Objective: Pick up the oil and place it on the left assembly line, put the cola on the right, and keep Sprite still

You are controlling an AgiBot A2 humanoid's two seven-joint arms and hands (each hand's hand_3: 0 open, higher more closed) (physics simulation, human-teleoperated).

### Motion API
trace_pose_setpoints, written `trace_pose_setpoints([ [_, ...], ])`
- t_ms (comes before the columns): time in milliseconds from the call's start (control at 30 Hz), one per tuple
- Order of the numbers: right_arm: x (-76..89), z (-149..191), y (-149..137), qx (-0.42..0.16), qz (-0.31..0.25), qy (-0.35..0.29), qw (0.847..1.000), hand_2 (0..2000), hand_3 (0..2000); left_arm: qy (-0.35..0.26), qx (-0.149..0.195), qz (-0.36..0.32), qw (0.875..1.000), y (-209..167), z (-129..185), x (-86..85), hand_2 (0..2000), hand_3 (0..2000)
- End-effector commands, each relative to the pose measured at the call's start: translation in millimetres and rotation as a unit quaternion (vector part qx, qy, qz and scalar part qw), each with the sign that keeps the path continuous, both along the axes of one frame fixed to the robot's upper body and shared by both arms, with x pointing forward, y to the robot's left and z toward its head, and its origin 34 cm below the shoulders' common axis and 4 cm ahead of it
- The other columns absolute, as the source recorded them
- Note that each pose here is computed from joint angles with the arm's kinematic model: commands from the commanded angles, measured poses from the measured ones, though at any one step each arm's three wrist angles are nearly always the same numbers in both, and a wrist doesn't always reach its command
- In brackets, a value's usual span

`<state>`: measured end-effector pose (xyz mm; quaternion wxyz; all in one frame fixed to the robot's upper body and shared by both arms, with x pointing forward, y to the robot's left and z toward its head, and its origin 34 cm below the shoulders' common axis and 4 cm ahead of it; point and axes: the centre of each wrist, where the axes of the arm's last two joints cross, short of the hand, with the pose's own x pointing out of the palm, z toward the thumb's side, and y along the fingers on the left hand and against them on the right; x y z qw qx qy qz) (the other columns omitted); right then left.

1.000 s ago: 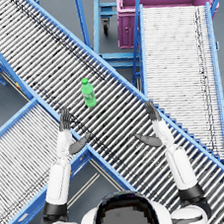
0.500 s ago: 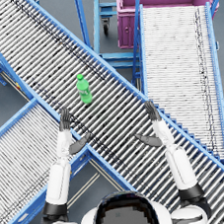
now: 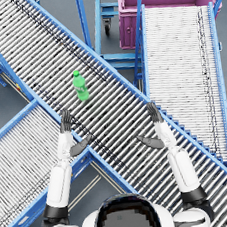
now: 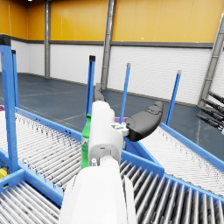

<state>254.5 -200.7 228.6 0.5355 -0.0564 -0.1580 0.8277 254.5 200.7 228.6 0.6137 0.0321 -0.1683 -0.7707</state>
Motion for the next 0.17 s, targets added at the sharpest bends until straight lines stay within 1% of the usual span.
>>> trace_pose_setpoints([
  [33,0.0,0.0,0.0,0.0,0.0,0.0,1.0,0,0,0.0,0.0,0.0,1.0,0.0,0.0,0.0,0,0],
  [167,0.0,0.0,0.0,0.0,0.0,0.0,1.0,0,0,0.0,0.0,0.0,1.0,0.0,0.0,0.0,0,0],
])
